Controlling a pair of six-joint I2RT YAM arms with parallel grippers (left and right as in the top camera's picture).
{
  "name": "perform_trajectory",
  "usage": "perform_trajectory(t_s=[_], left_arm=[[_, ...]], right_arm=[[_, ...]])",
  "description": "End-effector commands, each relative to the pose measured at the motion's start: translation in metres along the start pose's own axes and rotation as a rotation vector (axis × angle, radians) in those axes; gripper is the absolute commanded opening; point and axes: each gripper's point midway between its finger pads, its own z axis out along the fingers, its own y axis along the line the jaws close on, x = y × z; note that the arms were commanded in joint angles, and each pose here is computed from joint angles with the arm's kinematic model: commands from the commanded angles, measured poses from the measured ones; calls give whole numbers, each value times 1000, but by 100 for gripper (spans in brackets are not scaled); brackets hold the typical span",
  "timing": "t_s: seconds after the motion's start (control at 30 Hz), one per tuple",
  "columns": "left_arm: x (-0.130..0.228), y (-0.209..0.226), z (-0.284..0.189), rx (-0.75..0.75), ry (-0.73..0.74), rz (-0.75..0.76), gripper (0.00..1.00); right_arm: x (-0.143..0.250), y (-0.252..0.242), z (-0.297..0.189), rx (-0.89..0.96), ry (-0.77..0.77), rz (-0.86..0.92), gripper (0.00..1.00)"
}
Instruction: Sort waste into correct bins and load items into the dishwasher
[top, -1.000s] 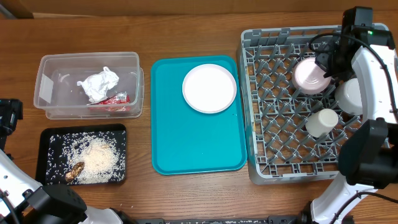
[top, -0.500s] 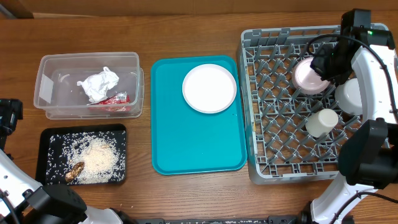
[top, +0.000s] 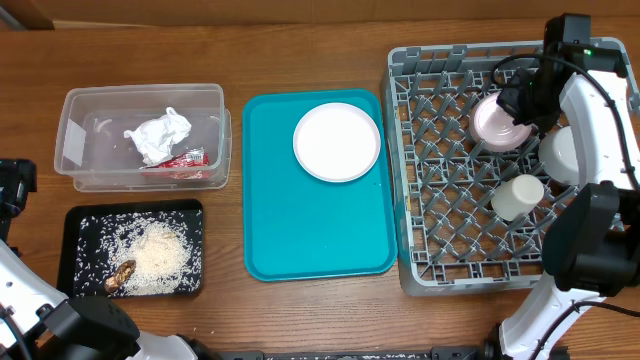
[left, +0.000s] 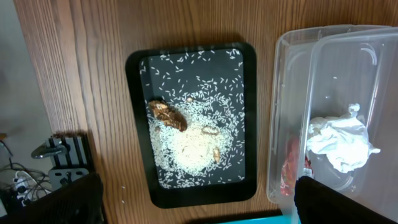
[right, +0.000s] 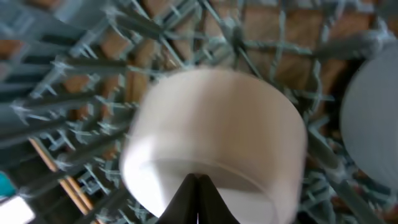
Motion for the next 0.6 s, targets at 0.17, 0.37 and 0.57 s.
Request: perform_trajectory(t_s=[0.17, 0.37, 0.57], left_arm=[[-3, 2, -6, 7, -23, -26, 100], [-3, 1, -6, 8, -23, -26, 100], [-3, 1, -6, 8, -23, -26, 100]], right_arm=[[-47, -4, -15, 45, -165, 18, 4], [-64, -4, -48, 72, -229, 23, 4], [-53, 15, -76, -12, -193, 5, 4]])
